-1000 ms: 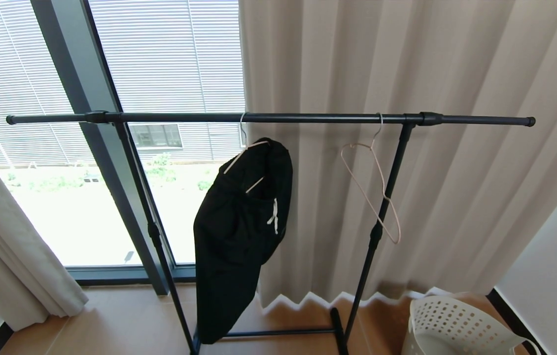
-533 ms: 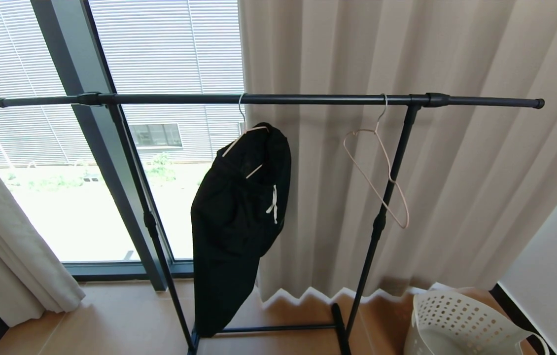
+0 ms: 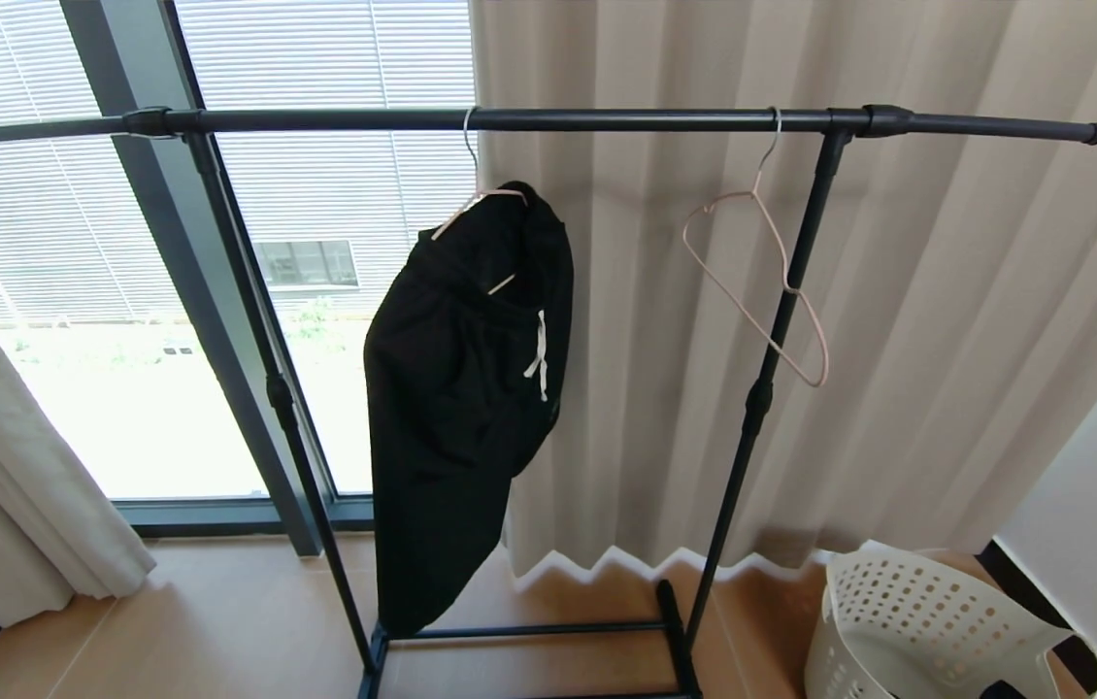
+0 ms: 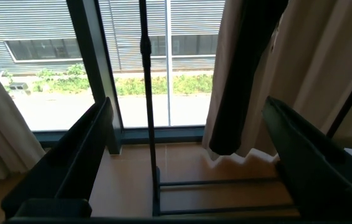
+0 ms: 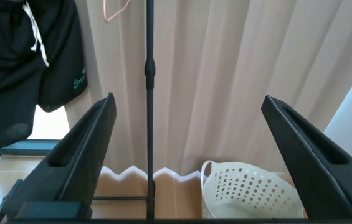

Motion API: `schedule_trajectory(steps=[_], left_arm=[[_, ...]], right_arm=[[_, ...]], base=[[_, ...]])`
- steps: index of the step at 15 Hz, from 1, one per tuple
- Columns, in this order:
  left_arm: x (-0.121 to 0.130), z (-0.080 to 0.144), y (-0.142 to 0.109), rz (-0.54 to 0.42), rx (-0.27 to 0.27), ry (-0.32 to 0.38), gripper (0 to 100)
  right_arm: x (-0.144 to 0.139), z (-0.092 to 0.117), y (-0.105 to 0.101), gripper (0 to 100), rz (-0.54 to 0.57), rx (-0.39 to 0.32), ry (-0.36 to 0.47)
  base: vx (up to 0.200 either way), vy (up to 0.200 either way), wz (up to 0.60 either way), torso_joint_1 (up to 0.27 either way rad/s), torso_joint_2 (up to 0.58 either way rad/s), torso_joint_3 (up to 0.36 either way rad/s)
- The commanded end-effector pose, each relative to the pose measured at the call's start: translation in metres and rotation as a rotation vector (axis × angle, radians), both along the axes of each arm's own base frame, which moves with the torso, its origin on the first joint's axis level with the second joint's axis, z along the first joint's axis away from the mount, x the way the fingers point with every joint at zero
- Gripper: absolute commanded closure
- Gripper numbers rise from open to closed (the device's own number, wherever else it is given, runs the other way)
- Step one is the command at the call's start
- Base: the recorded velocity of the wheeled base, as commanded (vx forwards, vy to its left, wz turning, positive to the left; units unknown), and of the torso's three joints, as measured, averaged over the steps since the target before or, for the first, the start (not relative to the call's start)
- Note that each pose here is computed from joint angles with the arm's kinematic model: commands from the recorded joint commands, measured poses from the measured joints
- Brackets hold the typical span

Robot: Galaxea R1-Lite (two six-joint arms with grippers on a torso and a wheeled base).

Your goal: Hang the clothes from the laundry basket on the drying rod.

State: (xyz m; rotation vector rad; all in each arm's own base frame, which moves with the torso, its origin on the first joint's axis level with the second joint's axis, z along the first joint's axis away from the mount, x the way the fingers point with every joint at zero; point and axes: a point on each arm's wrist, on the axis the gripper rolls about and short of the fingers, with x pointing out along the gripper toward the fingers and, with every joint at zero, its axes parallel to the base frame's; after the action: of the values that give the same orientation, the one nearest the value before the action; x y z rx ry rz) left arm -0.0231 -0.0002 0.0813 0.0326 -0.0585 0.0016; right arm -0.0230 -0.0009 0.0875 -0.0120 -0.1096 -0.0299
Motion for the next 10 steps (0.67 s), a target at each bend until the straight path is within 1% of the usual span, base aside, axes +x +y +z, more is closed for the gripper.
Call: schedule_trajectory(steps=[1, 6, 10], left_arm=[[0.0001, 0.0001, 0.0, 0.001, 0.0, 0.0, 0], [0.0001, 0.0001, 0.0, 0.001, 0.0, 0.0, 0], [0.0001, 0.0001, 0.0, 0.001, -0.002, 0.0, 0]], right_arm=[[0.0001, 0.0001, 0.0, 0, 0.0, -0.001, 0.001], [0.0001, 0.0001, 0.0, 0, 0.0, -0.001, 0.001], [0.0001, 0.0001, 0.0, 0, 0.0, 0.0, 0.001]], base=[[0.0, 0.0, 0.0, -0.203, 0.53, 0.334], [0.0, 0.0, 0.0, -0.176, 0.51, 0.331], [0.0, 0.0, 0.0, -0.146, 0.48, 0.339]])
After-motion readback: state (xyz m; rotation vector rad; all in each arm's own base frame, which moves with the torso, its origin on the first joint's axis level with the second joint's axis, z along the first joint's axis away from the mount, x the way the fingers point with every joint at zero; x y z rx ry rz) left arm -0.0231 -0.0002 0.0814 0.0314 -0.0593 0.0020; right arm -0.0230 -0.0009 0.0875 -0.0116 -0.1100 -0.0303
